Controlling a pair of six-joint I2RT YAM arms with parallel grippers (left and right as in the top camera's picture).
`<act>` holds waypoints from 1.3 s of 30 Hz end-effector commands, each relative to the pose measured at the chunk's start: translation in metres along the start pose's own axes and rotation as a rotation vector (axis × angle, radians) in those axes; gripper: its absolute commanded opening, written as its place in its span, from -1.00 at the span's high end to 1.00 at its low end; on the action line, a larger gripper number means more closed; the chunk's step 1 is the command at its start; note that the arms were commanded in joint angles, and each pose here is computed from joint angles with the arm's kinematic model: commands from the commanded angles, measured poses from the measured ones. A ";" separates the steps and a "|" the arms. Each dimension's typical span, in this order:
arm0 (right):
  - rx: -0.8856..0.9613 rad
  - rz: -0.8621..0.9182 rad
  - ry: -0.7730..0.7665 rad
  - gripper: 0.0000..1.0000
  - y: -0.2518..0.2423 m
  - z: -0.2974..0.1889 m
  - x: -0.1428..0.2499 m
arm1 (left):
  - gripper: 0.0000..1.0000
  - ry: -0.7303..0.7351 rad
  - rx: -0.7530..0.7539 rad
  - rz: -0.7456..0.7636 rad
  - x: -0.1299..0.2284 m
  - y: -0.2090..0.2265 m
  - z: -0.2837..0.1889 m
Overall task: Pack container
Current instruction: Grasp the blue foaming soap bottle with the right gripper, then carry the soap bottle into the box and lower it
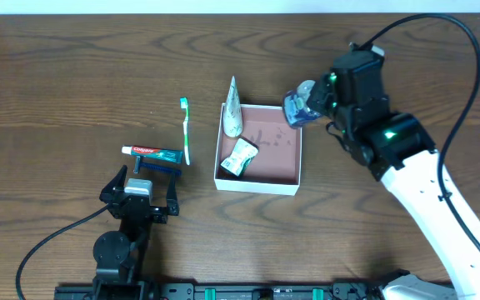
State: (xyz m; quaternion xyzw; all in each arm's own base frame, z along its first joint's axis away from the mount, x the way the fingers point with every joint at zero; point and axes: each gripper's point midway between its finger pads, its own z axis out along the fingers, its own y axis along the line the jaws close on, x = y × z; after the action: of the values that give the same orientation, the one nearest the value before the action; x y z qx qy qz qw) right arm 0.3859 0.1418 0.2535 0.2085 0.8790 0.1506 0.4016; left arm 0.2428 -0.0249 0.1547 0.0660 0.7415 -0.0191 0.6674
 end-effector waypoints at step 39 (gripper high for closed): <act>0.099 0.071 0.077 0.57 0.028 0.086 0.087 | -0.96 0.043 0.009 0.010 0.017 -0.002 0.002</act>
State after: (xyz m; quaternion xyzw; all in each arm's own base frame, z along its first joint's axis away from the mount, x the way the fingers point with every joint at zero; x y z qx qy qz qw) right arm 0.4037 0.2118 0.1454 0.2436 0.9031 0.1251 0.3309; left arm 0.2428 -0.0249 0.1547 0.0660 0.7415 -0.0191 0.6674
